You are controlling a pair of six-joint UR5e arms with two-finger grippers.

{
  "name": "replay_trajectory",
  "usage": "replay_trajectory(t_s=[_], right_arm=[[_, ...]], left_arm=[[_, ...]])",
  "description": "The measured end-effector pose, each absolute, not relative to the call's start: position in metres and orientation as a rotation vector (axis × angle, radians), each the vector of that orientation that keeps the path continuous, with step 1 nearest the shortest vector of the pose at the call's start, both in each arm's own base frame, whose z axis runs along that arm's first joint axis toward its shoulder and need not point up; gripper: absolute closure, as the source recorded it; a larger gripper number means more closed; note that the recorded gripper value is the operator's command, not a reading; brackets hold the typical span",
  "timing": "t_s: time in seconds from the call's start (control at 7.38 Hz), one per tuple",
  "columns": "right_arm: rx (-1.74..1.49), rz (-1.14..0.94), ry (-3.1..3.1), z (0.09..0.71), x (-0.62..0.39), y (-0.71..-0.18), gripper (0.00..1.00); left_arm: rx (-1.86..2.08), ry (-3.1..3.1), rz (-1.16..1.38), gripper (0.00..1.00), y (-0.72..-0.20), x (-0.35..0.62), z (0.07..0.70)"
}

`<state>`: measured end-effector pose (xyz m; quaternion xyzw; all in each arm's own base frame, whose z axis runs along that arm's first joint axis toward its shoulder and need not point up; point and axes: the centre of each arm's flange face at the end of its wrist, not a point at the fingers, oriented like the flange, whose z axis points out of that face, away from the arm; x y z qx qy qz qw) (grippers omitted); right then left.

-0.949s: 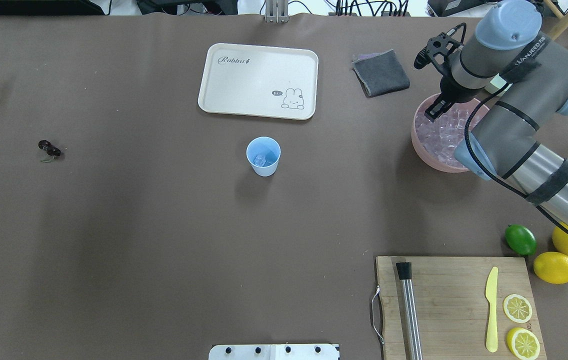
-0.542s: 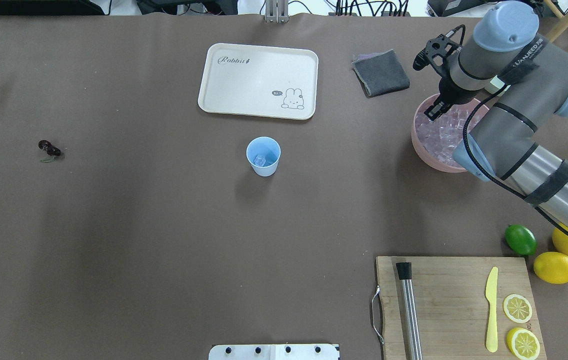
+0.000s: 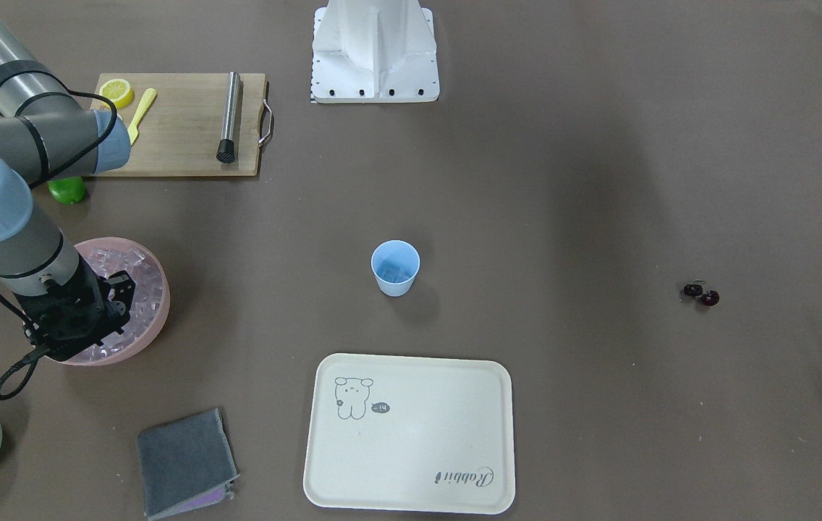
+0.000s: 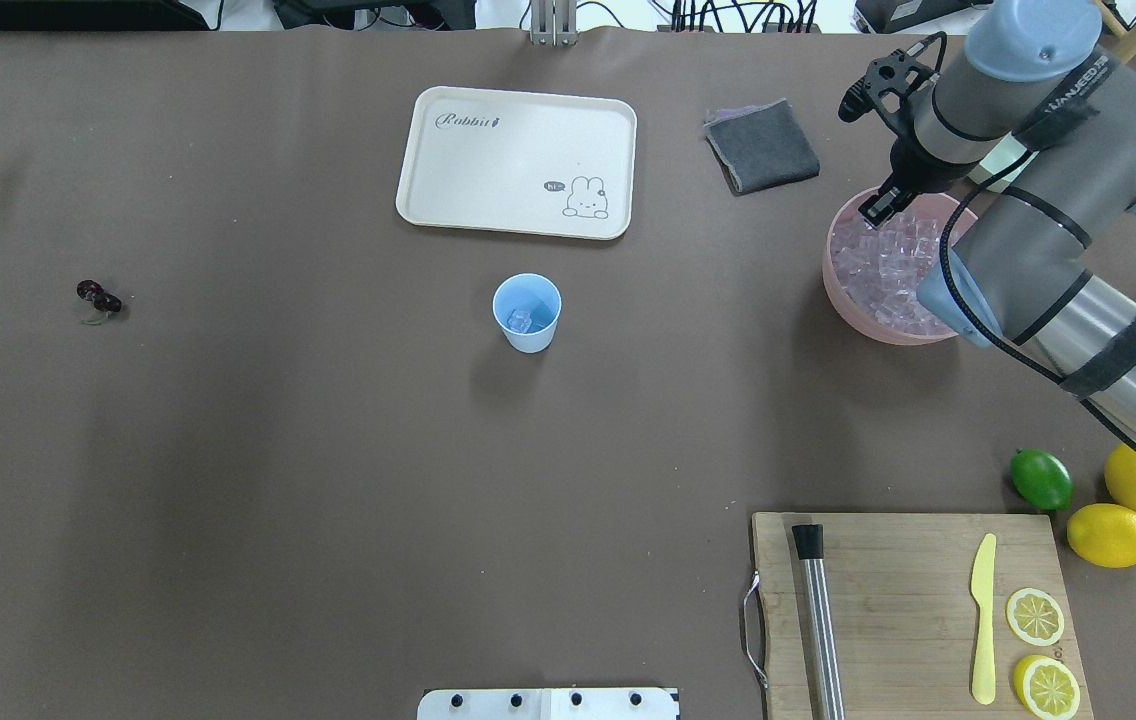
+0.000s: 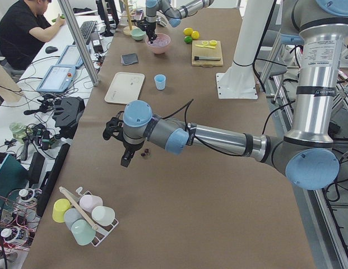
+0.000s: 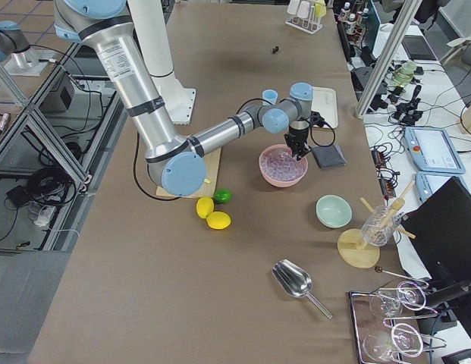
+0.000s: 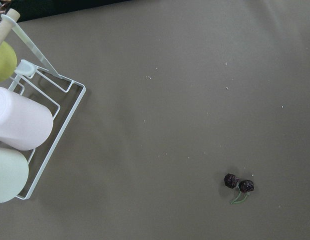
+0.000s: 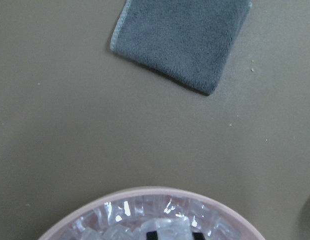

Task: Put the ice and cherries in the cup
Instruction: 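Carry the ice cube with the right gripper over the cup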

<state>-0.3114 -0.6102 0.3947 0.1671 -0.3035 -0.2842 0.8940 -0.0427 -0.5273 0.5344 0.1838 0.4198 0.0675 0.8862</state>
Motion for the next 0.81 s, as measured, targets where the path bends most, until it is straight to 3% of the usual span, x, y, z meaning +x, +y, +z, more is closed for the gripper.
replay_trajectory(t_s=[0.27, 0.81], right_arm=[[0.279, -0.487, -0.655, 0.343, -0.311, -0.59, 0.77], [0.197, -0.185, -0.755, 0.182, -0.467, -0.498, 0.77]], left_arm=[[0.382, 0.873, 0.14, 0.02, -0.528, -0.043, 0.535], [0.387, 0.872, 0.142, 0.02, -0.531, -0.042, 0.531]])
